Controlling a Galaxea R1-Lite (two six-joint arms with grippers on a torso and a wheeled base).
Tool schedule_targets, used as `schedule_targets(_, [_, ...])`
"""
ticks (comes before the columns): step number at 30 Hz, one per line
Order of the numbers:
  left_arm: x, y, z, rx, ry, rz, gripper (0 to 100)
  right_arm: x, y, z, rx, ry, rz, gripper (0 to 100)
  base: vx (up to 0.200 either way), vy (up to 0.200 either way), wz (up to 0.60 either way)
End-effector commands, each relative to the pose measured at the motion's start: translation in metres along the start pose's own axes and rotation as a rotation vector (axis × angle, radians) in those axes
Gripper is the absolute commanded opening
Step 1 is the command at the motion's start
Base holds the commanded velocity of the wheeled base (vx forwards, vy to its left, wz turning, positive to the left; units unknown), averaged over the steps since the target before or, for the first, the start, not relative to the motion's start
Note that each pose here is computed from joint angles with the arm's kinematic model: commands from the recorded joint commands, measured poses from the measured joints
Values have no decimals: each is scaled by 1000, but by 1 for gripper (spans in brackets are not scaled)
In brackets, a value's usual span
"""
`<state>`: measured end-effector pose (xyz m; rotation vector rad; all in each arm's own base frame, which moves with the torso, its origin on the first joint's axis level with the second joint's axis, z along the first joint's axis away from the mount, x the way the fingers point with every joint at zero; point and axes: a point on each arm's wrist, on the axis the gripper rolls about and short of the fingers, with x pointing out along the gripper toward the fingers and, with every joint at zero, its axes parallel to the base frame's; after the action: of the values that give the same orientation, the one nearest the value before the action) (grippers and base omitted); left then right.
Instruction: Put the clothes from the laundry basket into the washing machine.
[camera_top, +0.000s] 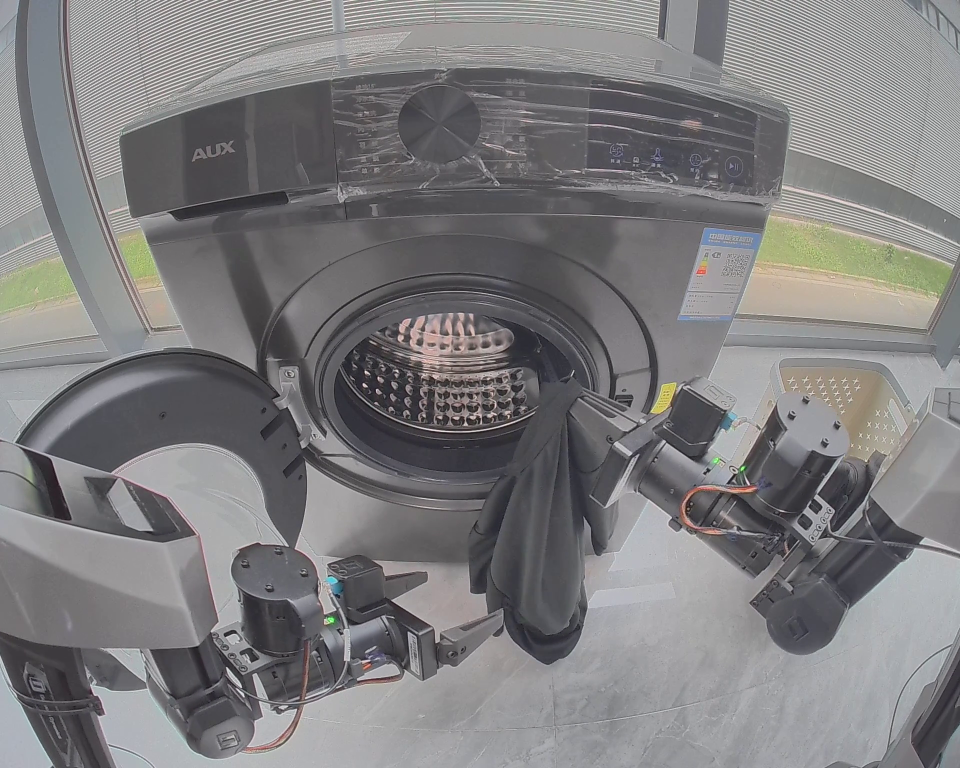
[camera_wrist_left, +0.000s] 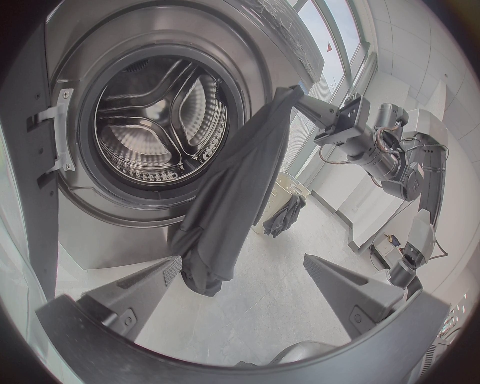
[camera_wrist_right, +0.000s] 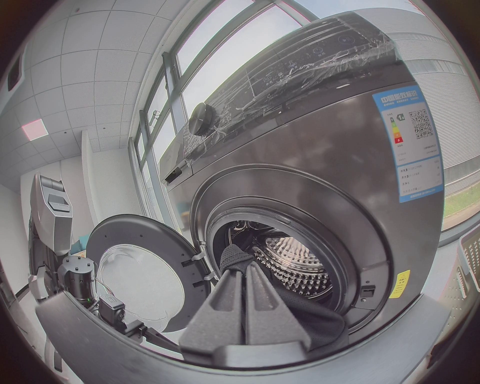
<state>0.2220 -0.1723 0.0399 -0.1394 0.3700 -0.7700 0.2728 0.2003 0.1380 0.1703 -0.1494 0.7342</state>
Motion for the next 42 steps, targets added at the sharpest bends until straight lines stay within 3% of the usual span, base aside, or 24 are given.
schedule_targets(1, [9,5,-5,-2,10,8,100,9,2,-6,3,1,9,0,0,0,0])
schedule_targets(6, [12,6,-2,4,-6,9,100,15,3,-2,7,-26,-3,0,0,0,0])
schedule_targets(11, [17,9,-6,8,5,21,100,16,9,-2,43,-7,2,0,0,0,0])
schedule_targets(16, [27,20,-1,51,-30,47,100,16,14,-3,48,-6,7,0,0,0,0])
schedule_targets(25, [44,33,-3,46,-49,69,100,16,16,-3,49,-13,12,0,0,0,0])
schedule_targets(42, [66,36,-2,55,-82,50,100,15,20,-6,52,-7,20,0,0,0,0])
